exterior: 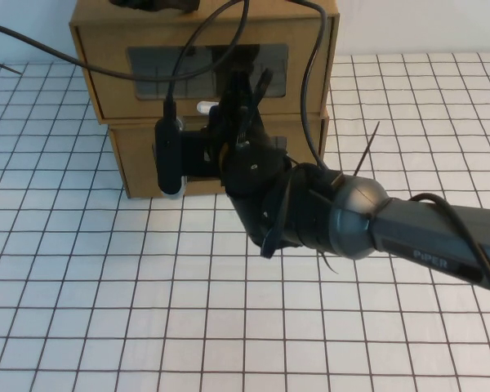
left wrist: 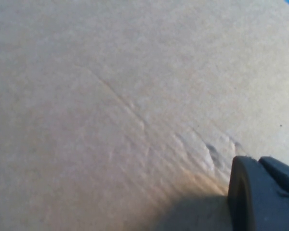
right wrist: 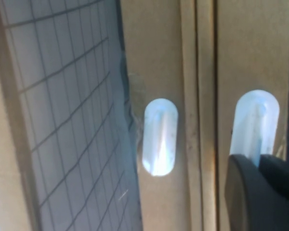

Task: Open the shoe box
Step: 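Pull the top drawer of the cardboard box fully open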

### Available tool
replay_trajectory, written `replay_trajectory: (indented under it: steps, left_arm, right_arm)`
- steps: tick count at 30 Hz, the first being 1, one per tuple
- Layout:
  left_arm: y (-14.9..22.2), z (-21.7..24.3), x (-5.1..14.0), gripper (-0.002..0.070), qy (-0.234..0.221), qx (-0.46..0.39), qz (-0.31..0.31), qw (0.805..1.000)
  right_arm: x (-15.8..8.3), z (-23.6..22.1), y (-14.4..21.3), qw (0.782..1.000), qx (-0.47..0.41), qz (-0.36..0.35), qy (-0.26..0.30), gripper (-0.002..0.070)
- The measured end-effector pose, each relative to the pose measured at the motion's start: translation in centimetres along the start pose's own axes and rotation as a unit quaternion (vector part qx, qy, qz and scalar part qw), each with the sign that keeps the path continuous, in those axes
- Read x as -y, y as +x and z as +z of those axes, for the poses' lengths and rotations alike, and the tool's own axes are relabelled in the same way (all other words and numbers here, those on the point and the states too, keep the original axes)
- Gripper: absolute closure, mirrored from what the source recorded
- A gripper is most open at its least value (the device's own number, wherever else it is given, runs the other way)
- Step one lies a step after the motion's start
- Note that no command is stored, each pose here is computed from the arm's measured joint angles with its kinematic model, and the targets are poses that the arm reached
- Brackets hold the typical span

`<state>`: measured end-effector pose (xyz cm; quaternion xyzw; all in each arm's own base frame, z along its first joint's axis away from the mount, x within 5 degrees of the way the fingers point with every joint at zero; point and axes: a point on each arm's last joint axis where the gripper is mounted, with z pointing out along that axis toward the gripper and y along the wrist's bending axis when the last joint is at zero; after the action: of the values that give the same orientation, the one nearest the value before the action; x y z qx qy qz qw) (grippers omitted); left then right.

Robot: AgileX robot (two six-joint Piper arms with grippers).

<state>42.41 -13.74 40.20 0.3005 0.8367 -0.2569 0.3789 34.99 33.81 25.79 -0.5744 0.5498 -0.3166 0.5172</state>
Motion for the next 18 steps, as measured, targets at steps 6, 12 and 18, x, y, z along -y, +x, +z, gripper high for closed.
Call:
replay_trajectory:
  steps: [6, 12, 18]
  left_arm:
    - [0.1, 0.0, 0.1, 0.0677, 0.005, -0.006, -0.009, 1.000]
    - [0.2, -0.1, 0.3, 0.0677, 0.011, -0.011, -0.012, 1.000]
    - [0.2, -0.1, 0.3, 0.0677, 0.013, -0.013, -0.016, 1.000]
  right_arm:
    - [0.0, -2.4, -0.3, 1.000, 0.004, 0.003, -0.011, 0.0673]
    - [-0.7, -6.2, -0.2, 0.999, 0.009, 0.007, -0.040, 0.0673]
    - [-2.2, -11.0, -0.2, 0.997, 0.024, -0.010, -0.066, 0.0672]
